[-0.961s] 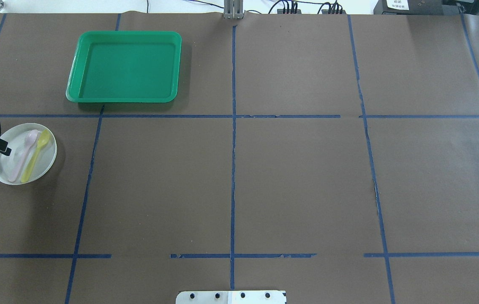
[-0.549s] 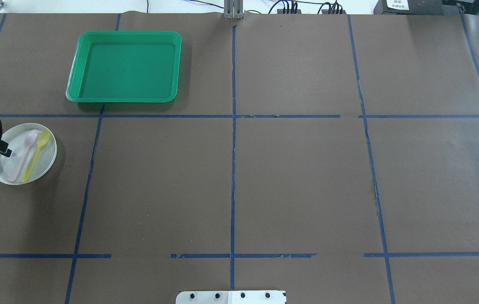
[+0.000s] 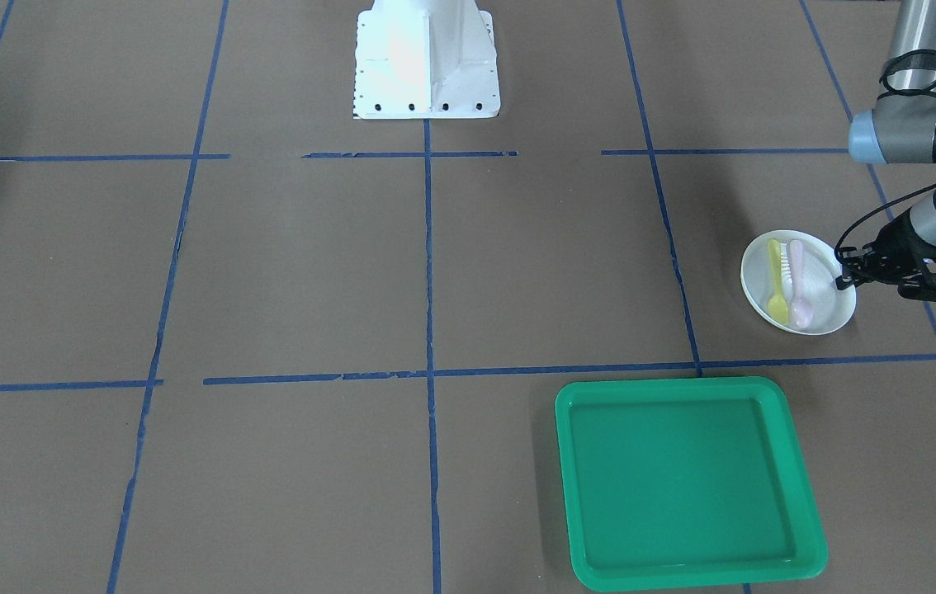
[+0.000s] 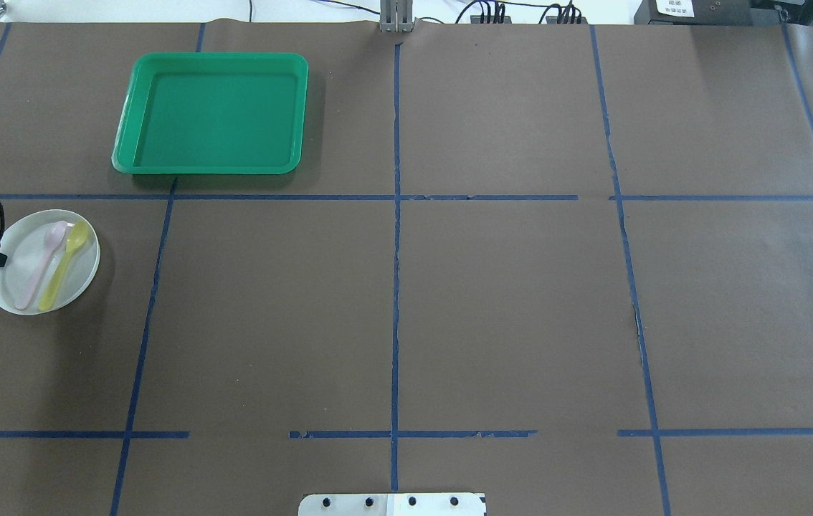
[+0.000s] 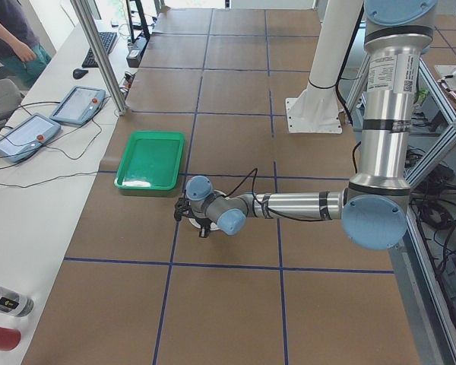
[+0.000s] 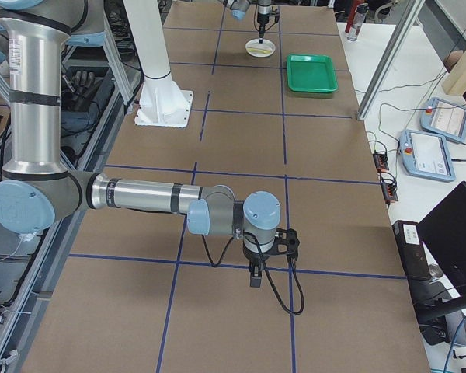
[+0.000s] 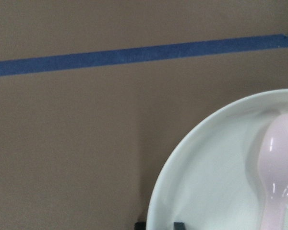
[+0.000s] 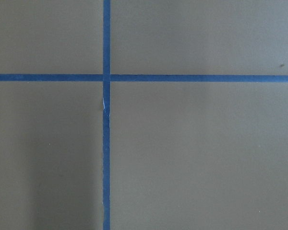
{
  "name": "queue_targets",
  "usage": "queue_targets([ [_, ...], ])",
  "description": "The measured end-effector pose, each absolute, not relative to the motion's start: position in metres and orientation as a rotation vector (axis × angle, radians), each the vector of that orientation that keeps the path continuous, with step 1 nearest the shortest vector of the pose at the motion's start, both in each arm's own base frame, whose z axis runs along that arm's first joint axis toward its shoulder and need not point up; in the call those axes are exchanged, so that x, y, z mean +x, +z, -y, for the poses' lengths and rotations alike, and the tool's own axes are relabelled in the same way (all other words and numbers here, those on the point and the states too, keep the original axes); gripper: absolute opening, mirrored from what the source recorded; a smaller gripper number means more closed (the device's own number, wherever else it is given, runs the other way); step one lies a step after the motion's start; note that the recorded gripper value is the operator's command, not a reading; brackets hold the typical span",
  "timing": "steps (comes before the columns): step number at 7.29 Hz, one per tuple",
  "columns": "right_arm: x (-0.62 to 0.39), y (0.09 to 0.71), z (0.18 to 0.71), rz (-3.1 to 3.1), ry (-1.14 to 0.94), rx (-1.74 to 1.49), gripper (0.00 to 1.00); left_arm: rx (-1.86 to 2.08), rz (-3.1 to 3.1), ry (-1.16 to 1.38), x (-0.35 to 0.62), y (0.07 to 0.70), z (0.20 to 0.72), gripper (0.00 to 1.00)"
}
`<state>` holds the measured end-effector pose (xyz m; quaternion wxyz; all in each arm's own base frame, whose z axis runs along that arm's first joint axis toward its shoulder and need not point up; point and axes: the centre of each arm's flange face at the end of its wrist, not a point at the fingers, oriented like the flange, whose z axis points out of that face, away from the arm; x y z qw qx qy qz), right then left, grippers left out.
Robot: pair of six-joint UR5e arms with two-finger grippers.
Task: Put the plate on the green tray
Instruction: 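Reach the left gripper down to the white plate's rim and grip it, then lift the plate with the left gripper and carry it over the green tray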
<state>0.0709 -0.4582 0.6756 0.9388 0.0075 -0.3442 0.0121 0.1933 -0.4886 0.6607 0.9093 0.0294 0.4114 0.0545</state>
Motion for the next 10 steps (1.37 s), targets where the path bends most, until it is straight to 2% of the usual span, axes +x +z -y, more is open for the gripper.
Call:
queue_targets([
  [6,0.071,0.676,0.458,0.703,0.025,0.015,1.0,-0.022,-1.046,0.117,0.162,0.628,0.476,0.0],
  [8,0.071,0.676,0.458,0.703,0.025,0.015,1.0,-0.085,-1.106,0.083,0.152,0.618,0.485,0.0],
  [10,0.071,0.676,0.458,0.703,0.025,0.015,1.0,-0.149,-1.155,-0.002,0.161,0.582,0.515,0.0],
])
